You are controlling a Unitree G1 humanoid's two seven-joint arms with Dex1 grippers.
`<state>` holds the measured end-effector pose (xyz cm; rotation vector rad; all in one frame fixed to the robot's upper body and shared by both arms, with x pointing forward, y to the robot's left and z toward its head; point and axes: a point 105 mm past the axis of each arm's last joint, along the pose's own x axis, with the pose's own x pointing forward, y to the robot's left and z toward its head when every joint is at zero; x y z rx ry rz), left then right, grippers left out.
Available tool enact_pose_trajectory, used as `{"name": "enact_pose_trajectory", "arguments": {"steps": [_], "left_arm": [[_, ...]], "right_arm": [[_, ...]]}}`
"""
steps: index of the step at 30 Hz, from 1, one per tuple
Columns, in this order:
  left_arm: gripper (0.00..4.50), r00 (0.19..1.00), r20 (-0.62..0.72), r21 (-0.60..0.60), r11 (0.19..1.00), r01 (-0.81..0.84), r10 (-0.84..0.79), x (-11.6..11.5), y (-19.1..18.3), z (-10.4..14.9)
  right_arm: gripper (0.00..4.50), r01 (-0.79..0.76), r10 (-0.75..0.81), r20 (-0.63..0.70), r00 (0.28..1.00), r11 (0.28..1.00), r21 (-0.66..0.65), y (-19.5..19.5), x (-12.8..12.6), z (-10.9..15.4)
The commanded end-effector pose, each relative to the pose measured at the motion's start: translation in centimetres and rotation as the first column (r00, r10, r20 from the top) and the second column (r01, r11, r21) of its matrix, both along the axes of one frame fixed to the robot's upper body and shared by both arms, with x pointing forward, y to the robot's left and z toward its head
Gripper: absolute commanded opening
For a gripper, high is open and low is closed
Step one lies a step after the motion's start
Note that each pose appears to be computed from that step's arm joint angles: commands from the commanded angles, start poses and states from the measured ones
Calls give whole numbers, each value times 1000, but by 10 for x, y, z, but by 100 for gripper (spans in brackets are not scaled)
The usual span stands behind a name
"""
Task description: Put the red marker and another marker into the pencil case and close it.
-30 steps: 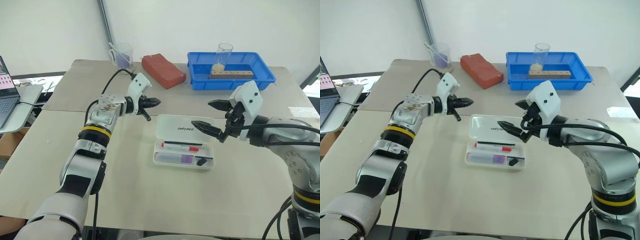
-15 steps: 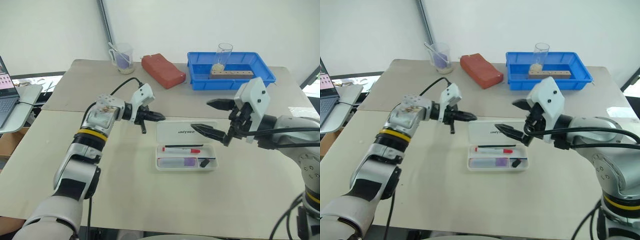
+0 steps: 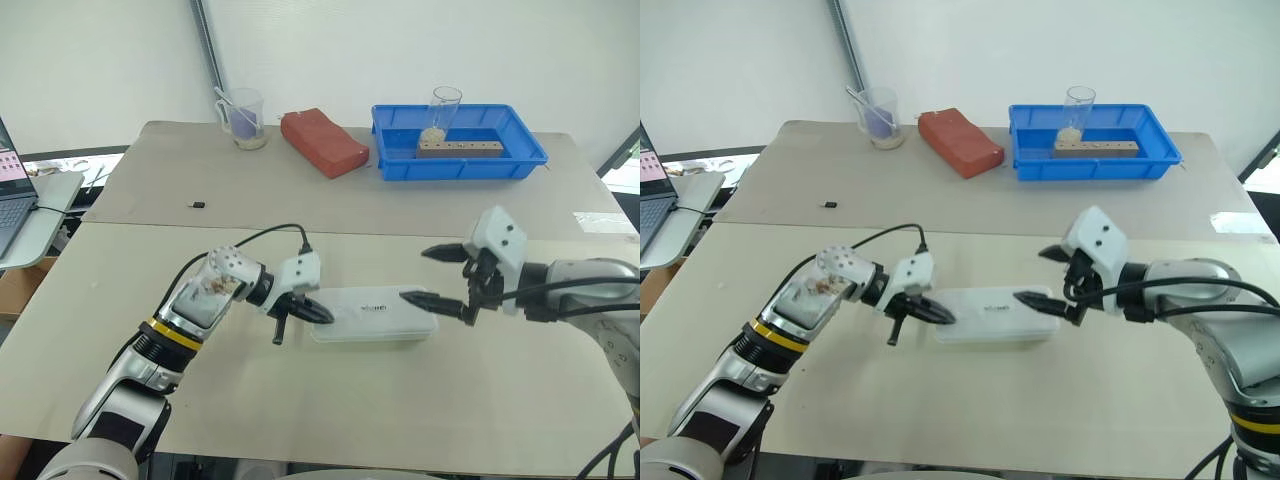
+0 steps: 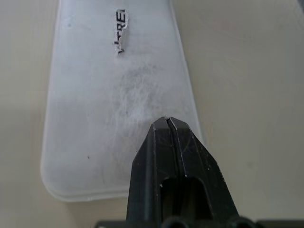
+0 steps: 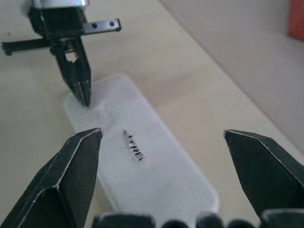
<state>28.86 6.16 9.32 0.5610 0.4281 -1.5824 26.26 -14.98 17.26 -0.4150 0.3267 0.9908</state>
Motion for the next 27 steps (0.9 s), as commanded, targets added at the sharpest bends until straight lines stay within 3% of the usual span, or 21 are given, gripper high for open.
{"name": "enact_pose_trajectory", "arguments": {"steps": [1,7,9,12,16,21,22,27], "left_arm": [[6,991,127,109,994,19,-33,4,5,-19],[6,979,201,82,996,18,-34,11,5,-7],[6,968,249,42,999,-25,13,20,14,10],[6,950,281,-136,985,-103,138,28,22,49],[182,920,232,-317,919,-236,316,26,46,86],[423,860,188,-340,853,-396,475,11,98,89],[449,847,194,-330,846,-418,494,8,107,87],[449,746,221,-340,767,-544,628,5,136,90]], "right_arm": [[450,-14,15,67,998,1000,-8,4,2,10],[450,1,-2,66,998,1000,11,5,7,7],[450,4,-4,55,998,1000,3,0,7,5],[450,24,-23,43,999,1000,-19,-12,9,-1],[450,80,-80,38,996,997,6,-32,14,-8],[450,133,-134,19,991,991,5,-60,10,-14],[450,150,-149,29,988,989,-14,-66,11,-16],[450,235,-234,70,970,972,-9,-86,19,-12]]}}
